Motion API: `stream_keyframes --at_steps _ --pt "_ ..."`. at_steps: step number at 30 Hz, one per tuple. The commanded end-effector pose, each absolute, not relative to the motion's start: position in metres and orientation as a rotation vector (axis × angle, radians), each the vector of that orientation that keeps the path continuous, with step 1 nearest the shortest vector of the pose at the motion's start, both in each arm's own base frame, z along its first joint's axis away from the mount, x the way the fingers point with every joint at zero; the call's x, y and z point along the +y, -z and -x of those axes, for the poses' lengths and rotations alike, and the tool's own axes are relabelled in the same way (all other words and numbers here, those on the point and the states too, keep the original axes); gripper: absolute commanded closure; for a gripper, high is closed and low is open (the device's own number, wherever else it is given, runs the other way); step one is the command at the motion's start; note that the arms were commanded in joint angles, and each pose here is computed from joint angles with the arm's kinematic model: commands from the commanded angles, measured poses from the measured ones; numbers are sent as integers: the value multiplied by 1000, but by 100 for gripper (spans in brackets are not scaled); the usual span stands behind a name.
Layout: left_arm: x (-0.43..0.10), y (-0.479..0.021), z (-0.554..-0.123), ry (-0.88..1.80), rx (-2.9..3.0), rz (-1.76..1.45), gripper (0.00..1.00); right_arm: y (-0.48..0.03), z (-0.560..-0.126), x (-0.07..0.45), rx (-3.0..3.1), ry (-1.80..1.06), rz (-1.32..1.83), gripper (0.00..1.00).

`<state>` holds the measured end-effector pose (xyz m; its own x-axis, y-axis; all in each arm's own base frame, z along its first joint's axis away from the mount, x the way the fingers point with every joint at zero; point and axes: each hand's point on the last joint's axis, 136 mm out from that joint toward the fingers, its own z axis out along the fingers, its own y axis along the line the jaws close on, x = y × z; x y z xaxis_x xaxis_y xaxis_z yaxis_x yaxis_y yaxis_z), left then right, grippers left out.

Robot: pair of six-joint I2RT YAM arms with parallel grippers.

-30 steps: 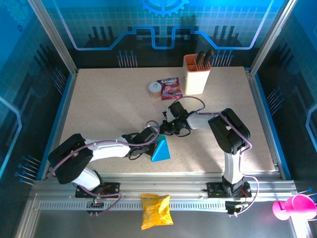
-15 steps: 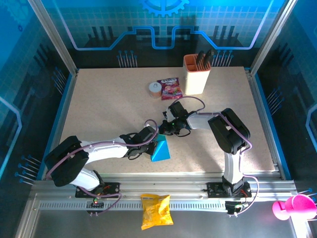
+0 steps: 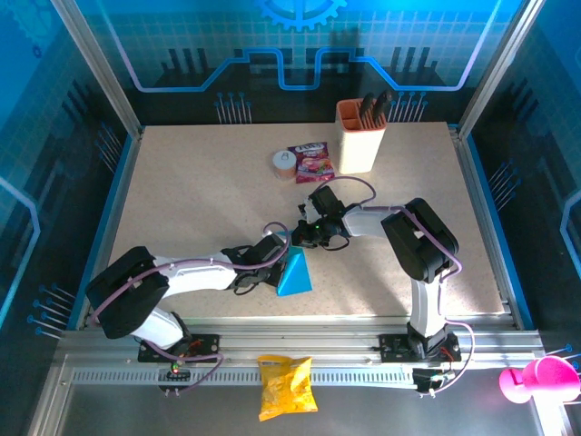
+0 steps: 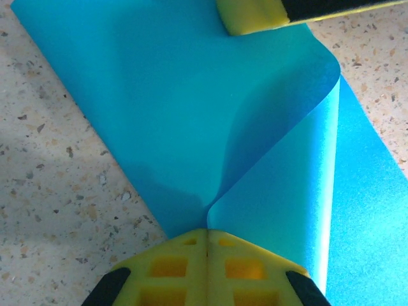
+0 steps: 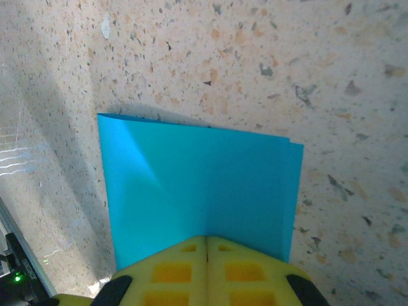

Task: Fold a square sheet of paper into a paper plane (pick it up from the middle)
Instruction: Fold the triangle a second time at the center of the table.

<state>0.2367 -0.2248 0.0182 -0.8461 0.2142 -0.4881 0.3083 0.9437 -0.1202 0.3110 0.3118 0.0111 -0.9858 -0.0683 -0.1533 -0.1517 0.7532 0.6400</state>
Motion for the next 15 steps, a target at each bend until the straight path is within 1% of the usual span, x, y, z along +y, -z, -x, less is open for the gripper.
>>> stream_keyframes --at_steps 1,15 --pt "-217 -12 -237 230 2629 -333 100 45 -283 279 3024 -832 98 100" --pt "-228 -18 -244 259 2619 -350 100 46 -282 278 3024 -837 92 100"
